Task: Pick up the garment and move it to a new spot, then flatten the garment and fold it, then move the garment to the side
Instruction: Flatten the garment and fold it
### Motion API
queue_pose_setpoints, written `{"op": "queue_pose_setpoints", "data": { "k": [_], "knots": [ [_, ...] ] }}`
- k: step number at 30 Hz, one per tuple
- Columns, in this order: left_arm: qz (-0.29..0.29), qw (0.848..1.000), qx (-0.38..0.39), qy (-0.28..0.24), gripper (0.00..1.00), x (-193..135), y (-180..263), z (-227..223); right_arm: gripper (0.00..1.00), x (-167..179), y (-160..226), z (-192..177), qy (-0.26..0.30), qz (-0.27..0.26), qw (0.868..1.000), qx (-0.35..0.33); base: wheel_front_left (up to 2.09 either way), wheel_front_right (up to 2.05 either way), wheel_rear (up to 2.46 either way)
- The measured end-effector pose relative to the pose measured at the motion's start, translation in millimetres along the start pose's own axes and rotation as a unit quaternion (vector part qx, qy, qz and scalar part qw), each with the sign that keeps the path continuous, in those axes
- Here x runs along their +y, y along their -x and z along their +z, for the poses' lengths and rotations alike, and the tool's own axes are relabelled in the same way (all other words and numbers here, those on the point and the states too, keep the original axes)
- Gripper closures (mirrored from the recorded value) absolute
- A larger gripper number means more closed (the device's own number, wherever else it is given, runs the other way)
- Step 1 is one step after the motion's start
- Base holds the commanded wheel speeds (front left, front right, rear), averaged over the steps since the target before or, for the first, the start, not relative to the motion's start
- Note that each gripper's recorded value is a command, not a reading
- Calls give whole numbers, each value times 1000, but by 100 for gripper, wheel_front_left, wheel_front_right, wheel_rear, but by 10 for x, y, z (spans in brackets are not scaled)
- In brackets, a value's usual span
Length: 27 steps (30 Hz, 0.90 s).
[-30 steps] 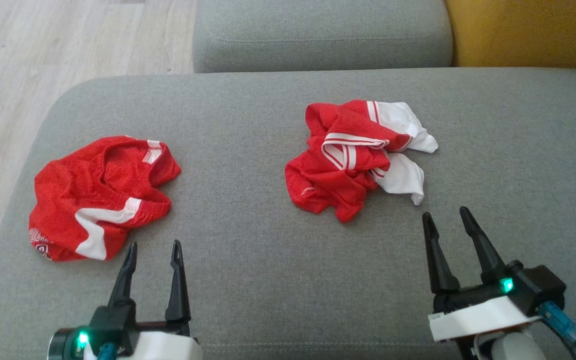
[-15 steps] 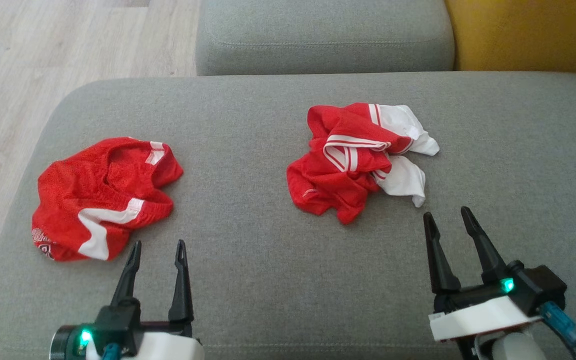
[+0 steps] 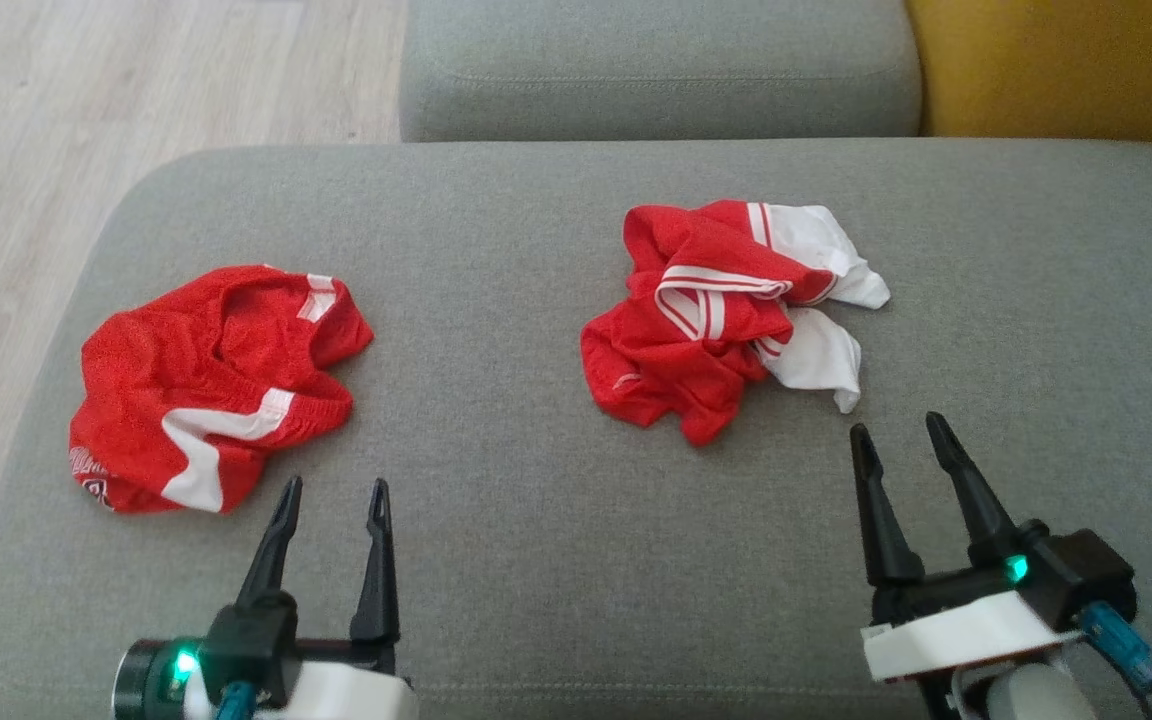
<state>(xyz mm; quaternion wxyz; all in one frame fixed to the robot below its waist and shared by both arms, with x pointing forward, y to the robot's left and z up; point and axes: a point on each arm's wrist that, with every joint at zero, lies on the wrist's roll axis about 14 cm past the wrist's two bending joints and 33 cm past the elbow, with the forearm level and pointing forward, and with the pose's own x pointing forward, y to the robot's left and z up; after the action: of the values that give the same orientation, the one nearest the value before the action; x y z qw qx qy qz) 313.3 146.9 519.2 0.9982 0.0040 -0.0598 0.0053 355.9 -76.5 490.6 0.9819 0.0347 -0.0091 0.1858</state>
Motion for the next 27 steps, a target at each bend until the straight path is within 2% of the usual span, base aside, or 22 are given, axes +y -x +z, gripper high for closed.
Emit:
{"op": "queue_pose_setpoints", "data": {
  "k": [3,6,12,15,21,26,27],
  "knots": [
    [-2,1000,1,-3,0,-12,-38,-11,0,-62,-31,-69,20,-4,1000,12,0,0,0],
    [-22,1000,-4,-1,0,-103,-151,15,0,-197,-108,-241,19,-19,999,39,0,0,0],
    [-45,999,-26,0,0,-225,-450,118,0,-430,-560,-464,37,-27,996,78,0,0,0],
    [-50,998,-25,0,0,-251,-536,97,0,-407,-804,-539,48,-11,995,91,0,0,0],
    [-59,998,-11,-2,0,-272,-650,-15,0,-370,-1038,-888,73,15,987,144,0,0,0],
    [-54,999,2,-7,0,-217,-718,-113,0,-399,-1244,-960,76,15,986,148,0,0,0],
    [-53,999,6,-8,0,-207,-713,-138,14,-384,-1273,-965,78,19,986,147,0,0,0]
  ]
}}
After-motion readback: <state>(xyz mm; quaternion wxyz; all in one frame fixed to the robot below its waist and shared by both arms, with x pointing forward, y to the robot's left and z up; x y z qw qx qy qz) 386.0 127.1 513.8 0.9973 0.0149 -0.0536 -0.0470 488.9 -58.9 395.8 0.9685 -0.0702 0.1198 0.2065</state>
